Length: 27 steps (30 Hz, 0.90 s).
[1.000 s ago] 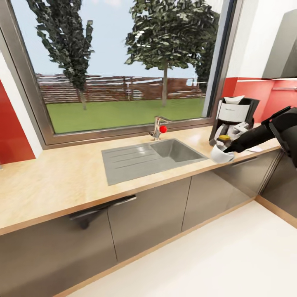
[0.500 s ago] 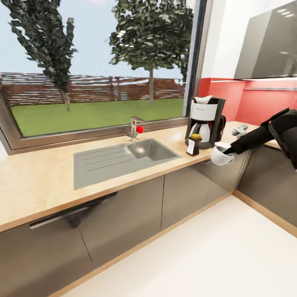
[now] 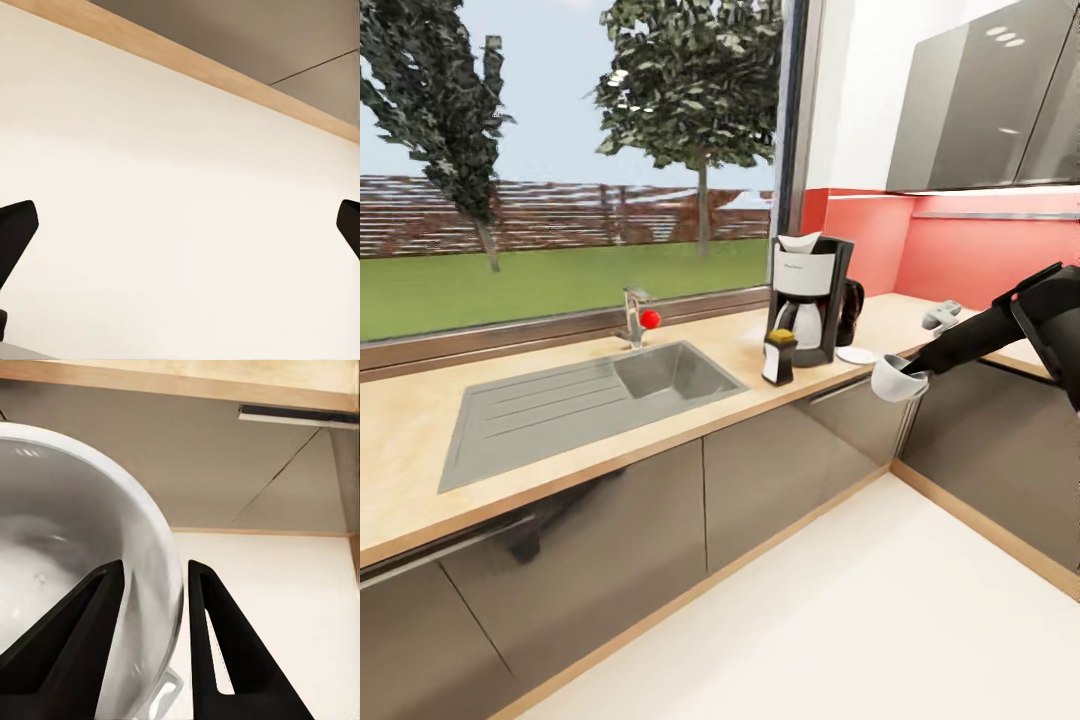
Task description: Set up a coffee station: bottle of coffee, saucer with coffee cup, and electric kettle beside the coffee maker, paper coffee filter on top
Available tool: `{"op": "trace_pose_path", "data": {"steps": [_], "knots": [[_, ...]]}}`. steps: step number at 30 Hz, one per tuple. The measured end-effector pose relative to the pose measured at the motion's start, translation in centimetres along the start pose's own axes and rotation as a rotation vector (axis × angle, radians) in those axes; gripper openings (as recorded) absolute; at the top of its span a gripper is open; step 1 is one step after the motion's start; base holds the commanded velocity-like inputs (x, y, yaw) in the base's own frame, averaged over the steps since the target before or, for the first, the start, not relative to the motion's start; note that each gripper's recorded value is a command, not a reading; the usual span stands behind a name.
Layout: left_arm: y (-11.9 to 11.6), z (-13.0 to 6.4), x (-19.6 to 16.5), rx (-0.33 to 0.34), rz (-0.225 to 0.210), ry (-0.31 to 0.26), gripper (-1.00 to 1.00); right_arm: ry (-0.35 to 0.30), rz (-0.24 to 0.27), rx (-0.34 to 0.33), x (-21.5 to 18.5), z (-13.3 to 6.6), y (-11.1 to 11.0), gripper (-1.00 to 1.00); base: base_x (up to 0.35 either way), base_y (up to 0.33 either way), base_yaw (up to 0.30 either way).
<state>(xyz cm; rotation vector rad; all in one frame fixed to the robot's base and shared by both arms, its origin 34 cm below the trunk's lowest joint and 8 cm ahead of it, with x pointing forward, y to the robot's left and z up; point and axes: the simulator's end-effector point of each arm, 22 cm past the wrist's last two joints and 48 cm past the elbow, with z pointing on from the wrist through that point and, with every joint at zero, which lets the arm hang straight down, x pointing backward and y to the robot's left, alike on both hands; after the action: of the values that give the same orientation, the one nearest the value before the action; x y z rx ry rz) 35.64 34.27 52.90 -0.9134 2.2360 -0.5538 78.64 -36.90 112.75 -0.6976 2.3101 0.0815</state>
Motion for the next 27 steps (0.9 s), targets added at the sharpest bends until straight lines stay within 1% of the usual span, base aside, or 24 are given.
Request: {"op": "trace_pose_path", "data": {"steps": [7, 14, 17, 27], "knots": [[0.0, 0.0, 0.0, -0.001, 0.0, 0.0, 1.0, 0.001, 0.002, -0.001, 0.1, 0.0, 0.0, -1.0, 0.214, -0.28, -0.001], [0.1, 0.0, 0.0, -0.002, 0.0, 0.0, 1.0, 0.025, 0.037, -0.011, 1.2, 0.7, -0.5, -1.0, 0.247, -0.251, 0.0], [0.3, 0.0, 0.0, -0.016, 0.001, 0.0, 1.0, 0.03, 0.045, -0.014, 1.4, 0.9, -0.6, -1.0, 0.25, -0.249, 0.0], [0.7, 0.0, 0.0, -0.032, 0.001, 0.0, 1.0, 0.033, 0.048, -0.016, 1.5, 0.9, -0.6, -1.0, 0.252, -0.246, 0.0]]}}
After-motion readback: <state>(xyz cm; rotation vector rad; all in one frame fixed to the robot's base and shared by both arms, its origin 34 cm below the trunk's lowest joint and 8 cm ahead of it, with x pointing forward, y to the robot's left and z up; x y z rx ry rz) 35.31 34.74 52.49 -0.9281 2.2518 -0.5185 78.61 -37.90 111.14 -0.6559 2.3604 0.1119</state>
